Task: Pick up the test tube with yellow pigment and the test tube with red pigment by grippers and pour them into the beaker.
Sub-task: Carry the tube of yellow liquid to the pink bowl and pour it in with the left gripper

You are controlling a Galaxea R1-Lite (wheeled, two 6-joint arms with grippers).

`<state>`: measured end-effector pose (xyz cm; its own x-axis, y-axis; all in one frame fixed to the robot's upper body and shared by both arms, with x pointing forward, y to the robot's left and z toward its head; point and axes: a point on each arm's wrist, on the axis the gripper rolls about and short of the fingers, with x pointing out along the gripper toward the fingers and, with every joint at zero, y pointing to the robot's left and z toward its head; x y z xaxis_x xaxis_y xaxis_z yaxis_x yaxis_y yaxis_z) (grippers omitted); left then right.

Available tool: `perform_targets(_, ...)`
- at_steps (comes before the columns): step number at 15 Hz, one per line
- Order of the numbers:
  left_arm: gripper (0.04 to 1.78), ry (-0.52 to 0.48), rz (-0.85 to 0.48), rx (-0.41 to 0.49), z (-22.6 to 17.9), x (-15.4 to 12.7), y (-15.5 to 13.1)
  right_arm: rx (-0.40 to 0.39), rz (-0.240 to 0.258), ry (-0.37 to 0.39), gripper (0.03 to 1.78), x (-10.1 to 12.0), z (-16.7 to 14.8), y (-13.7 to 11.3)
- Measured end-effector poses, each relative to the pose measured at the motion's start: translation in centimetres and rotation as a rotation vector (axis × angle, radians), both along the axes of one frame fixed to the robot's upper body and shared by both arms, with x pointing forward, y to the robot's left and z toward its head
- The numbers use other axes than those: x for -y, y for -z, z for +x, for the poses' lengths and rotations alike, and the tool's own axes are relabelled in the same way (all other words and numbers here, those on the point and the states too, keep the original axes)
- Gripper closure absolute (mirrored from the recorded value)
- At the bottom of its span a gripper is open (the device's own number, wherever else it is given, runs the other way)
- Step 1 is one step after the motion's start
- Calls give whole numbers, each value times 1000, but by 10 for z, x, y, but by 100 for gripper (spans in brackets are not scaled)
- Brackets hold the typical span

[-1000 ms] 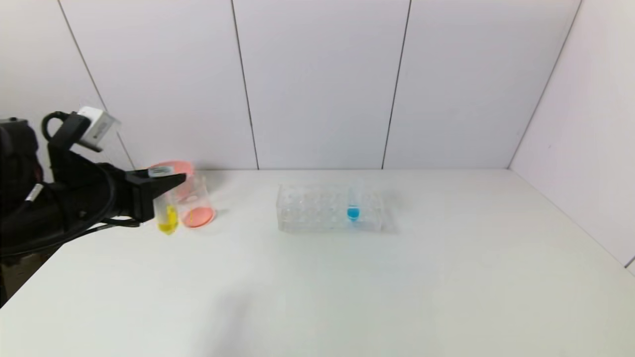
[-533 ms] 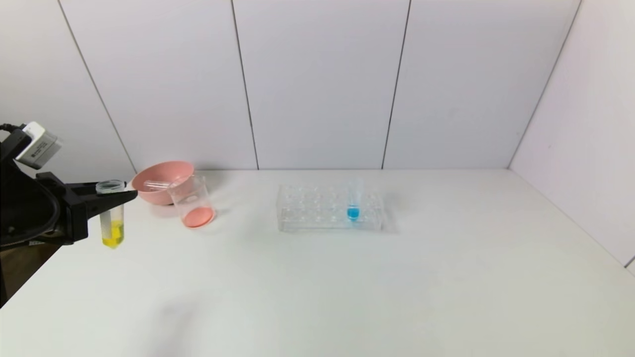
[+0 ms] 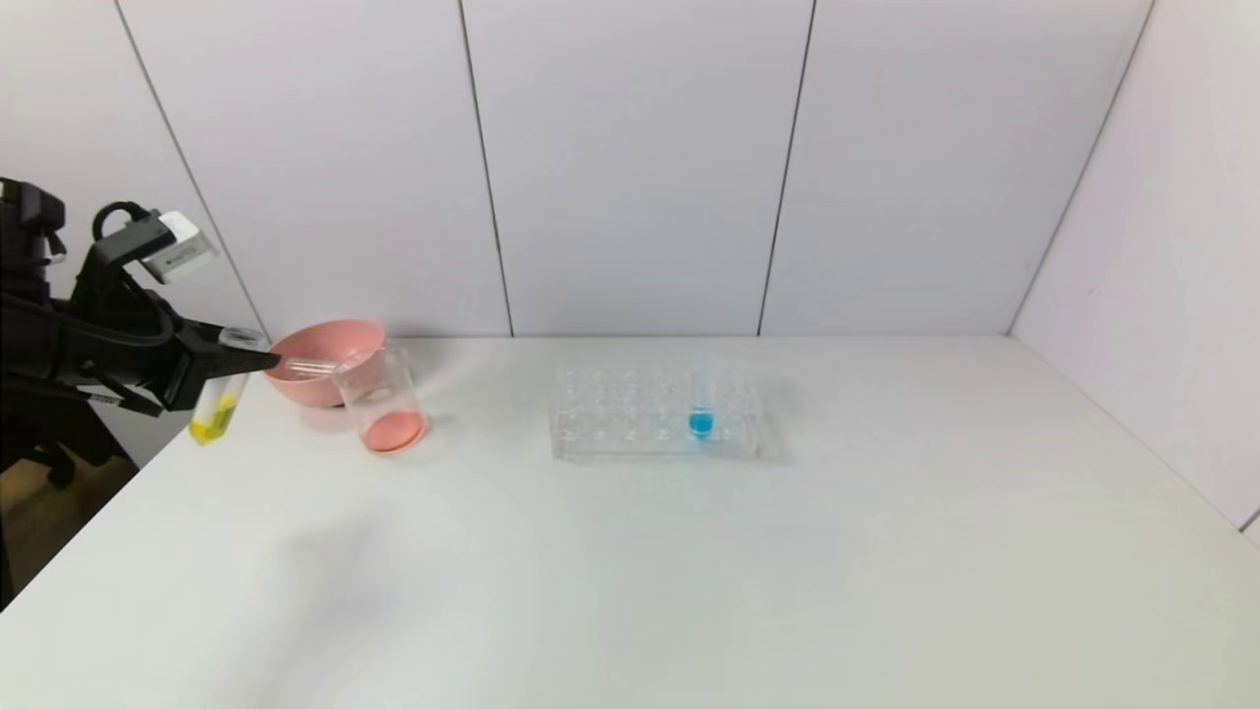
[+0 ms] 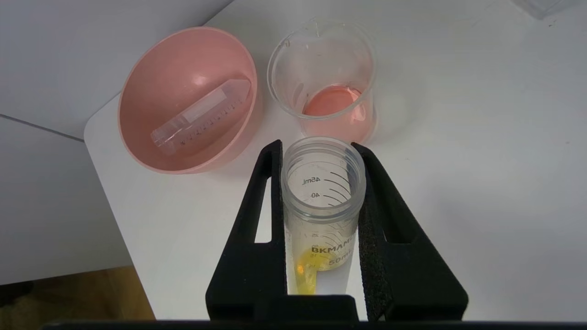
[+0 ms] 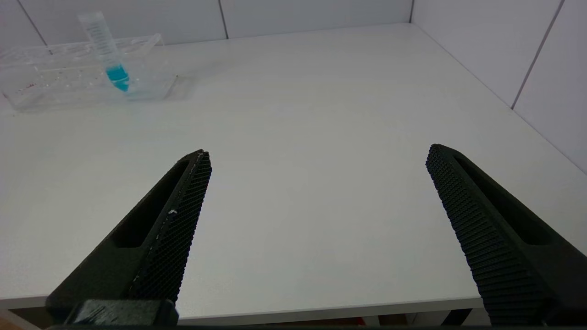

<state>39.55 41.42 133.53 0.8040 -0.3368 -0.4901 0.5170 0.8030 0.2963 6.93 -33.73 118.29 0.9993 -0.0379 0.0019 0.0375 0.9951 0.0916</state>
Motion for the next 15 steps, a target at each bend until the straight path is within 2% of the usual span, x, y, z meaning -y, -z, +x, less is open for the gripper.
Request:
perform_targets(5,137,15,104,-44,36,4,0,0,0,0,10,0,0,0)
perform_targets(15,137,60,266,-165,72,33,-19,0,0,0,10,0,0,0)
